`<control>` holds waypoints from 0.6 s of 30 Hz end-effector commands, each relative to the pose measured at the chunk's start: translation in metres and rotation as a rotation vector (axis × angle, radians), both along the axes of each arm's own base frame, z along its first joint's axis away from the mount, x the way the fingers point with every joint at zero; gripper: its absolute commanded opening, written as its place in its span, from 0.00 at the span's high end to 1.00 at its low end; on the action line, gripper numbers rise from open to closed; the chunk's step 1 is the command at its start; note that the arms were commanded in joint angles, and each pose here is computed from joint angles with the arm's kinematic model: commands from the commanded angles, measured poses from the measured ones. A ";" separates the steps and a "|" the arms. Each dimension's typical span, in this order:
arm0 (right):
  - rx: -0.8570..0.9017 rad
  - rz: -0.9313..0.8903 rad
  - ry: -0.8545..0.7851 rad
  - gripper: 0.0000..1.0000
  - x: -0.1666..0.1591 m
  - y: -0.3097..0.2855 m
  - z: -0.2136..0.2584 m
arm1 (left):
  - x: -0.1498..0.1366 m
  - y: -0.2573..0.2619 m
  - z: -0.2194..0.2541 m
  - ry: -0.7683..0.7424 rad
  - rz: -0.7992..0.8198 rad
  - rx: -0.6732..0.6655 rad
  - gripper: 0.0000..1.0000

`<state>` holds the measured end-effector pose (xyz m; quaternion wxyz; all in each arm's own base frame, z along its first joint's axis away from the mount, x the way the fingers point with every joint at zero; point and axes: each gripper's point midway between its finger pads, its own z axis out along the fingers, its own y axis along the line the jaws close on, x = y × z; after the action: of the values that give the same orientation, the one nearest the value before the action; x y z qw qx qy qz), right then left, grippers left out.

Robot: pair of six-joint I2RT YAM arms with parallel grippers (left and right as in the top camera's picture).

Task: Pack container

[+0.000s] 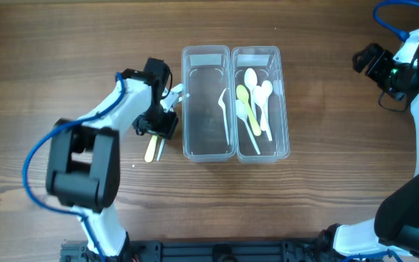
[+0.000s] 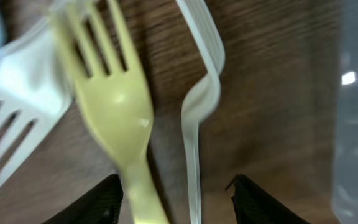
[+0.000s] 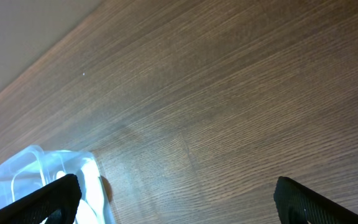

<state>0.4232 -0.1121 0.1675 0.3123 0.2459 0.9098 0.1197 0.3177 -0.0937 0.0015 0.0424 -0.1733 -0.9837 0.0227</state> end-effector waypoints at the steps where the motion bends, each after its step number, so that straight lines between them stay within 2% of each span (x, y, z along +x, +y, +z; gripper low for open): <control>1: 0.010 -0.001 -0.031 0.00 0.002 0.002 0.013 | -0.006 -0.005 -0.012 0.042 -0.016 -0.038 0.48; 8: 0.010 -0.001 -0.031 0.00 0.002 0.002 0.013 | -0.006 -0.006 -0.012 0.042 -0.009 -0.037 0.50; 13: 0.010 -0.001 -0.031 0.00 0.002 0.002 0.013 | -0.007 -0.005 -0.012 0.048 -0.009 -0.034 0.48; 15: 0.010 -0.001 -0.031 0.00 0.002 0.002 0.013 | -0.008 -0.005 -0.009 0.047 -0.009 -0.034 0.44; 18: 0.010 -0.001 -0.031 0.00 0.002 0.002 0.013 | -0.005 -0.006 0.008 0.021 -0.006 -0.041 0.43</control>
<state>0.4232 -0.1121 0.1675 0.3123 0.2459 0.9098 0.1197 0.3143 -0.0961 -0.0021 0.0530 -0.1747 -0.9827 0.0311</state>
